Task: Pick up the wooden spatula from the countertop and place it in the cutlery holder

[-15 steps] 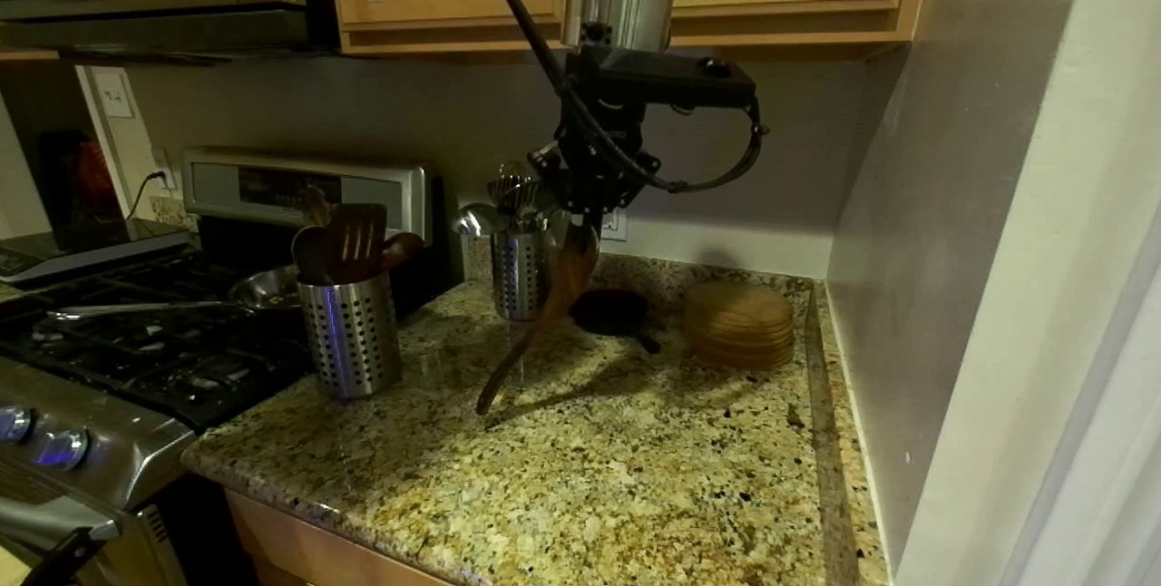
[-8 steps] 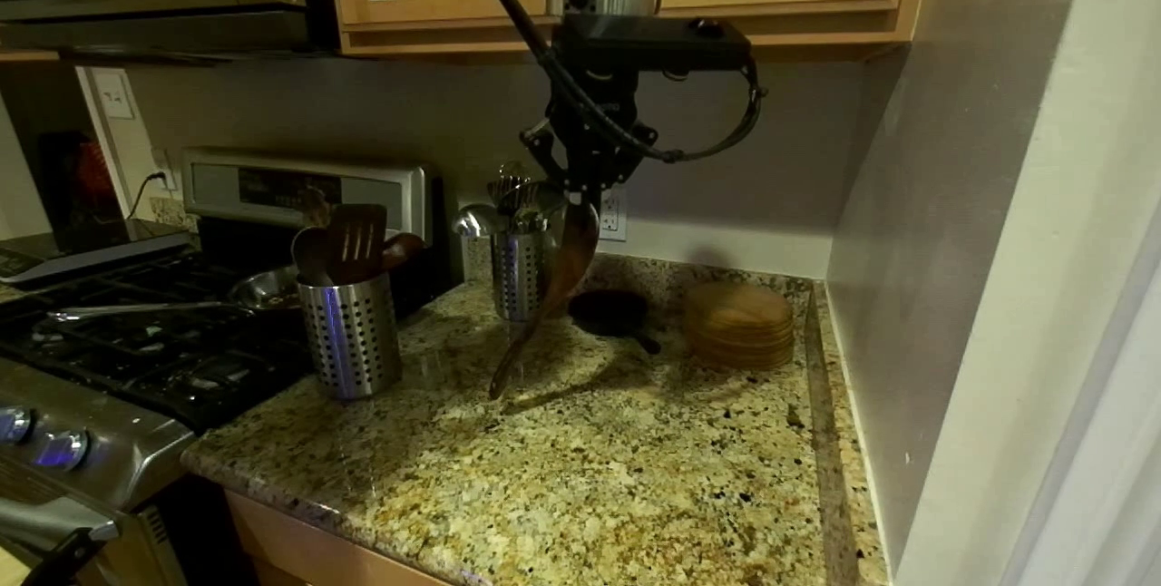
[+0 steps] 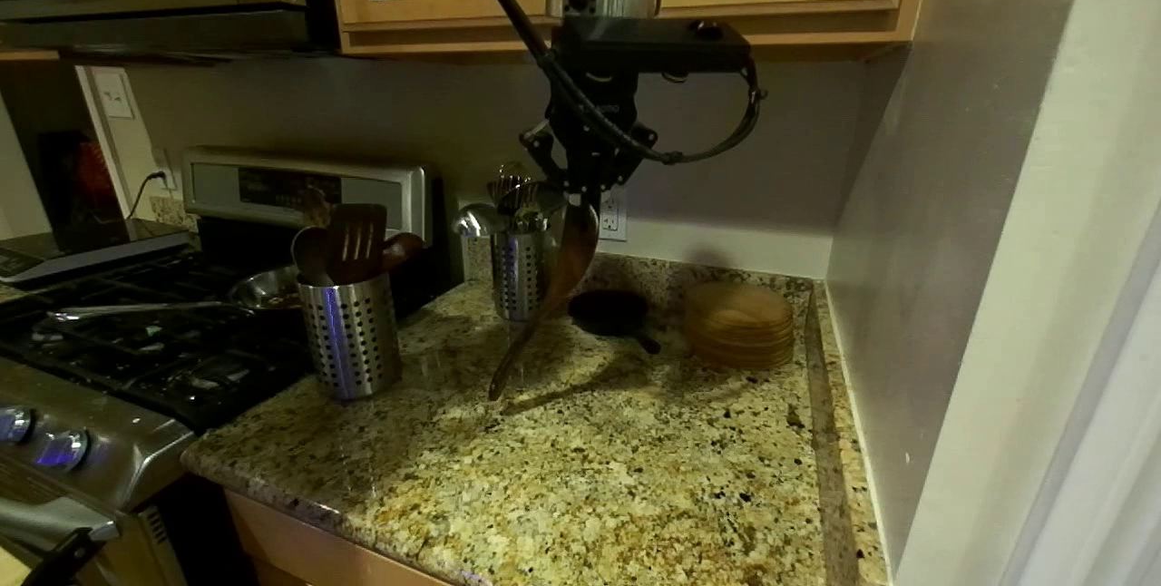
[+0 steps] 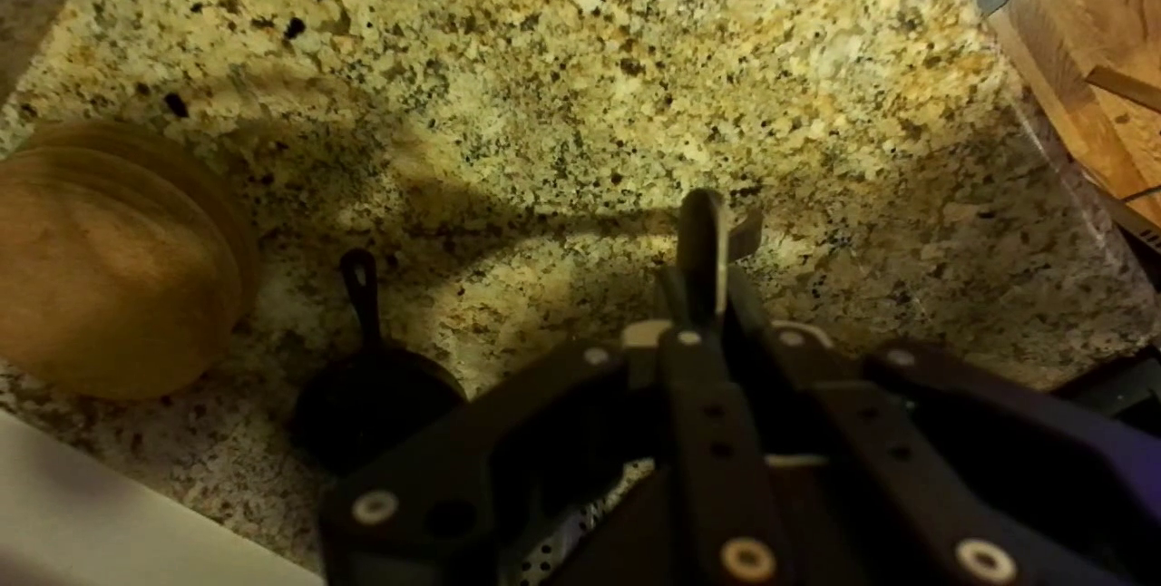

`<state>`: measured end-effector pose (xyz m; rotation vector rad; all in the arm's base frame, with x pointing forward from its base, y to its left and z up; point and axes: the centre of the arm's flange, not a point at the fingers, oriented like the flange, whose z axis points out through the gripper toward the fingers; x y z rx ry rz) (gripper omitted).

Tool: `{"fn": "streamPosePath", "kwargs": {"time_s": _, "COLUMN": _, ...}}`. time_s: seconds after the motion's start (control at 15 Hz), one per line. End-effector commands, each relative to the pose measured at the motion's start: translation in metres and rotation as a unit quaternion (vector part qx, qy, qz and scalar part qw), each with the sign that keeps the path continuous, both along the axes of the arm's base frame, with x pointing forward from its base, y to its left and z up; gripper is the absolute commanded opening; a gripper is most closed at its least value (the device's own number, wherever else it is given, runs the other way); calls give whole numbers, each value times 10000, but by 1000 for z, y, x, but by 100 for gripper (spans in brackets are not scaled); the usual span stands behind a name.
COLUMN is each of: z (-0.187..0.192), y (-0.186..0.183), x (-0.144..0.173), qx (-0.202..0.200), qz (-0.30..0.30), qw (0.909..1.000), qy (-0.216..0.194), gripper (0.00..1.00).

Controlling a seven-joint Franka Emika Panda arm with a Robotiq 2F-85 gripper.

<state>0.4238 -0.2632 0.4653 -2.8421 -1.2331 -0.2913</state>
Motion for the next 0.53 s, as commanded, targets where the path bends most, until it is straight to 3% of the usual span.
{"fn": "streamPosePath", "kwargs": {"time_s": 0.0, "z": 0, "y": 0, "x": 0, "qx": 0, "qz": 0, "qw": 10000, "qy": 0, "gripper": 3}}
{"fn": "streamPosePath", "kwargs": {"time_s": 0.47, "z": 61, "y": 25, "x": -12, "qx": -687, "qz": 424, "qw": 9964, "qy": -264, "gripper": 3}}
